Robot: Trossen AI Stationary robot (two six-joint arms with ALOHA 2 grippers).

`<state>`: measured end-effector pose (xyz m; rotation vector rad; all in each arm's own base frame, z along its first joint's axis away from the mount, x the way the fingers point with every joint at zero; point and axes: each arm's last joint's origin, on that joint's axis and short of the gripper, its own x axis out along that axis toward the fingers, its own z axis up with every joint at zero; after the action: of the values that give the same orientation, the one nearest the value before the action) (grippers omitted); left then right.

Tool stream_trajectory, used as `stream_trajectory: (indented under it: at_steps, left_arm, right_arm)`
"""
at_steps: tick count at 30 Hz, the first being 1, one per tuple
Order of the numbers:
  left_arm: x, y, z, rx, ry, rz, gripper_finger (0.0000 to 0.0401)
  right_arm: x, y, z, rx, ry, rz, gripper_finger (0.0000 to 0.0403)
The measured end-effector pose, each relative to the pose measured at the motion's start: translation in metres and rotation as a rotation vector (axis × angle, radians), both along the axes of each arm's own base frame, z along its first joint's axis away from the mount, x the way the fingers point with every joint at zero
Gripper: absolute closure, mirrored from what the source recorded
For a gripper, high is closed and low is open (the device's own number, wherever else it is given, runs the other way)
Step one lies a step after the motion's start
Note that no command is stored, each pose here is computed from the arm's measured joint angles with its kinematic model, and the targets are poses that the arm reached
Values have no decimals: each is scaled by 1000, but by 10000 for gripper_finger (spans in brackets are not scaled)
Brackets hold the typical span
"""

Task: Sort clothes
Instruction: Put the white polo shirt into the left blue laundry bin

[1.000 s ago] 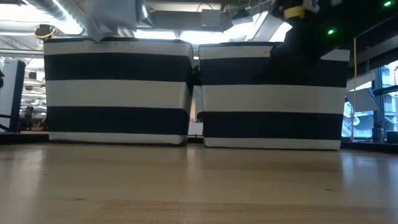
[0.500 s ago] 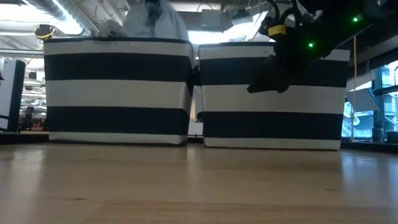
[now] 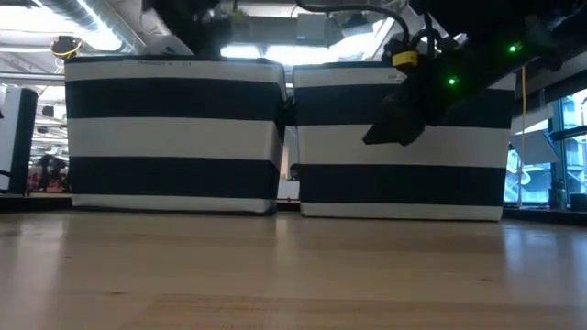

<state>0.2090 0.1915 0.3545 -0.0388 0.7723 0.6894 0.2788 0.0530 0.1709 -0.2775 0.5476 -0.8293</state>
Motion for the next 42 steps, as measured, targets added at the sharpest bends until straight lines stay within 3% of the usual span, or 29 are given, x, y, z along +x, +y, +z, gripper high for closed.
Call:
stream_trajectory:
  at_steps: [9,18,25,32,42]
  left_arm:
    - [11,7,-100,-127,-18,7,380]
    - [18,12,-146,-203,-50,40,380]
    - [16,10,-140,-193,-76,52,371]
    - [8,4,-117,-183,-112,72,309]
    - [-11,-13,-50,-162,-142,81,235]
  right_arm:
    - [0,1,0,6,-3,7,102]
    - [0,1,0,7,-2,7,102]
    - [1,2,0,28,3,28,102]
    - [1,2,-1,50,11,49,102]
    - [1,2,-1,51,9,49,102]
